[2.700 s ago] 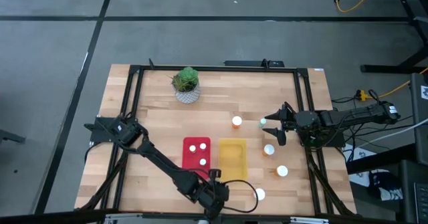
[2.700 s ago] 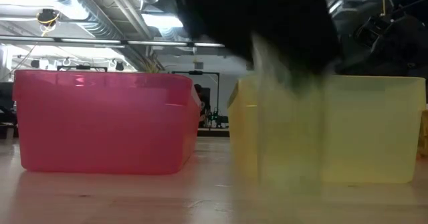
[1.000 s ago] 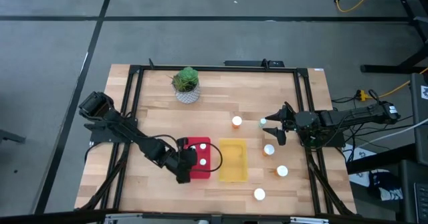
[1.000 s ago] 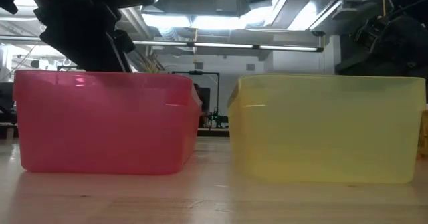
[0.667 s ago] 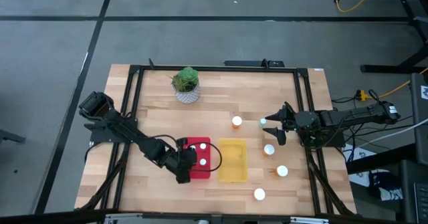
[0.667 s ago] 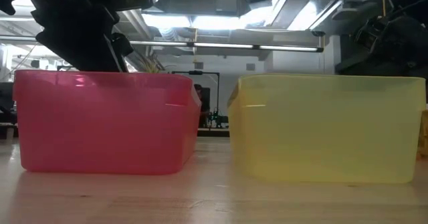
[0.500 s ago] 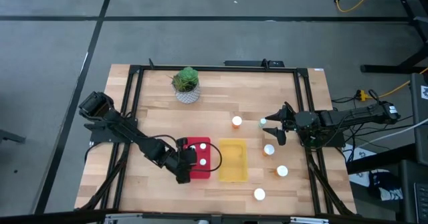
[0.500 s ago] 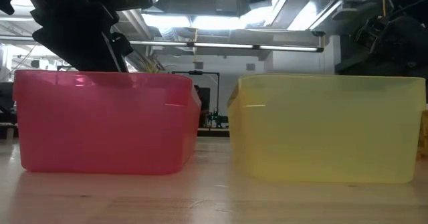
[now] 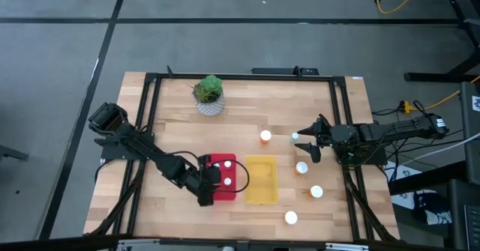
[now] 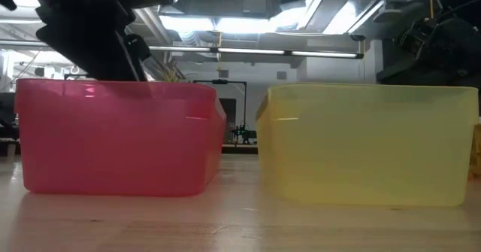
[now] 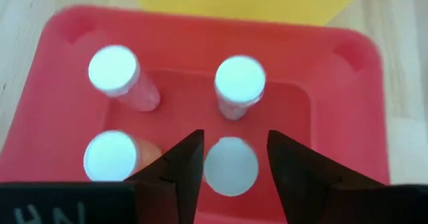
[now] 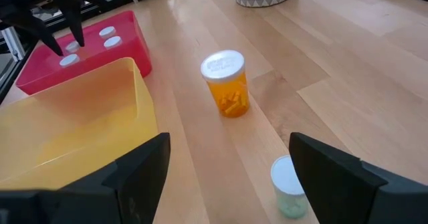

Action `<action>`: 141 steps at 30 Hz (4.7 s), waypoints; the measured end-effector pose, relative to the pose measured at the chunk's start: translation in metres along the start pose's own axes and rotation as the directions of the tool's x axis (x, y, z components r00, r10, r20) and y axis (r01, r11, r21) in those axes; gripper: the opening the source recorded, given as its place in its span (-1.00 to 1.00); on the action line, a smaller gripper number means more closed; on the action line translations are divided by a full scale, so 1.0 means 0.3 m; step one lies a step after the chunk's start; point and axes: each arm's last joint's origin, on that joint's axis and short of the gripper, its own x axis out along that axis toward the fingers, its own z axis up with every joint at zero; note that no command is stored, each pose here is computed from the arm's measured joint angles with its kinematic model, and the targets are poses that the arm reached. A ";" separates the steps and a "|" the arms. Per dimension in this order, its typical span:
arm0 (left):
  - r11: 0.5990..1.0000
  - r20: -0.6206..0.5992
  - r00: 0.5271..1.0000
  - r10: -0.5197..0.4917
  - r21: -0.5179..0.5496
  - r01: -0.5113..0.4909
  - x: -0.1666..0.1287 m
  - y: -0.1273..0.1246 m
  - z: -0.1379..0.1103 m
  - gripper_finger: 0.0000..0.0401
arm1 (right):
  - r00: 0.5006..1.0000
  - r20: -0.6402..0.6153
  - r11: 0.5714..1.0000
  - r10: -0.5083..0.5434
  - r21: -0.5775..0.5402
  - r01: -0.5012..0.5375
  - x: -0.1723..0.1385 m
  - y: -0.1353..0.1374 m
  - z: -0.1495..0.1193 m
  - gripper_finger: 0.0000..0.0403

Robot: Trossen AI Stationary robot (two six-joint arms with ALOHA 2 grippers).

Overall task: Pick and place medicine bottles into bin by pill shape (circle, oval)
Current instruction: Put the orange capsule bottle into the yellow bin

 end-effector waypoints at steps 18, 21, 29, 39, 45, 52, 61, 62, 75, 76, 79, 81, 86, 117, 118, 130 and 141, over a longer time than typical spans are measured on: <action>0.997 0.146 0.989 -0.010 0.082 -0.002 -0.094 -0.056 0.162 -0.23 | 1.000 -0.008 1.000 -0.004 -0.002 0.004 0.000 -0.001 -0.003 0.53; 0.997 0.187 0.982 0.015 0.067 -0.028 -0.110 -0.061 0.187 -0.24 | 1.000 -0.009 1.000 -0.004 -0.001 0.004 0.000 -0.001 -0.003 0.53; 0.995 0.248 0.966 0.075 0.038 -0.087 -0.129 -0.062 0.216 -0.24 | 0.997 0.078 1.000 -0.012 0.004 0.012 -0.001 0.006 0.024 0.53; 0.993 0.251 0.963 0.098 0.035 -0.110 -0.124 -0.049 0.223 -0.24 | 0.993 0.119 0.986 0.022 -0.170 -0.002 -0.013 0.073 0.174 0.53; 0.992 0.250 0.962 0.109 0.041 -0.123 -0.118 -0.036 0.231 -0.24 | 0.997 -0.019 0.964 -0.081 -0.254 0.074 0.056 0.089 0.233 0.53; 0.992 0.251 0.963 0.103 0.047 -0.118 -0.121 -0.042 0.227 -0.24 | 0.948 -0.253 0.944 -0.193 -0.311 0.109 0.183 0.054 0.252 0.53; 0.992 0.246 0.965 0.088 0.067 -0.108 -0.130 -0.062 0.212 -0.24 | 0.884 -0.412 0.924 -0.221 -0.378 0.054 0.333 0.014 0.239 0.53; 0.992 0.246 0.965 0.087 0.068 -0.106 -0.131 -0.064 0.211 -0.24 | 0.876 -0.424 0.922 -0.229 -0.382 0.056 0.349 0.009 0.237 0.53; 0.992 0.246 0.966 0.086 0.067 -0.106 -0.131 -0.064 0.210 -0.24 | 0.872 -0.465 0.907 -0.150 -0.415 -0.065 0.516 0.005 0.210 0.53; 0.992 0.246 0.966 0.086 0.067 -0.106 -0.131 -0.064 0.210 -0.24 | 0.874 -0.462 0.907 -0.148 -0.415 -0.066 0.523 0.005 0.209 0.53; 0.992 0.244 0.966 0.087 0.068 -0.106 -0.131 -0.064 0.210 -0.24 | 0.891 -0.432 0.907 -0.137 -0.417 -0.063 0.540 0.007 0.213 0.53; 0.992 0.242 0.966 0.088 0.069 -0.108 -0.130 -0.064 0.209 -0.24 | 0.902 -0.413 0.907 -0.129 -0.417 -0.061 0.545 0.009 0.219 0.53; 0.992 0.241 0.967 0.089 0.070 -0.109 -0.130 -0.063 0.208 -0.24 | 0.908 -0.401 0.907 -0.125 -0.416 -0.059 0.547 0.011 0.223 0.52; 0.991 0.240 0.967 0.090 0.072 -0.110 -0.130 -0.063 0.208 -0.24 | 0.926 -0.275 0.910 0.259 -0.252 -0.329 0.347 0.280 0.311 0.00; 0.991 0.240 0.967 0.090 0.072 -0.110 -0.130 -0.063 0.208 -0.24 | 0.917 -0.284 0.902 0.279 -0.250 -0.352 0.341 0.303 0.301 0.00; 0.991 0.241 0.966 0.090 0.071 -0.110 -0.130 -0.063 0.208 -0.24 | 0.953 -0.281 0.935 0.114 -0.294 -0.199 0.393 0.413 0.163 0.01; 0.991 0.241 0.966 0.090 0.071 -0.110 -0.130 -0.063 0.208 -0.24 | 0.952 -0.284 0.944 0.111 -0.270 -0.190 0.475 0.419 0.099 0.01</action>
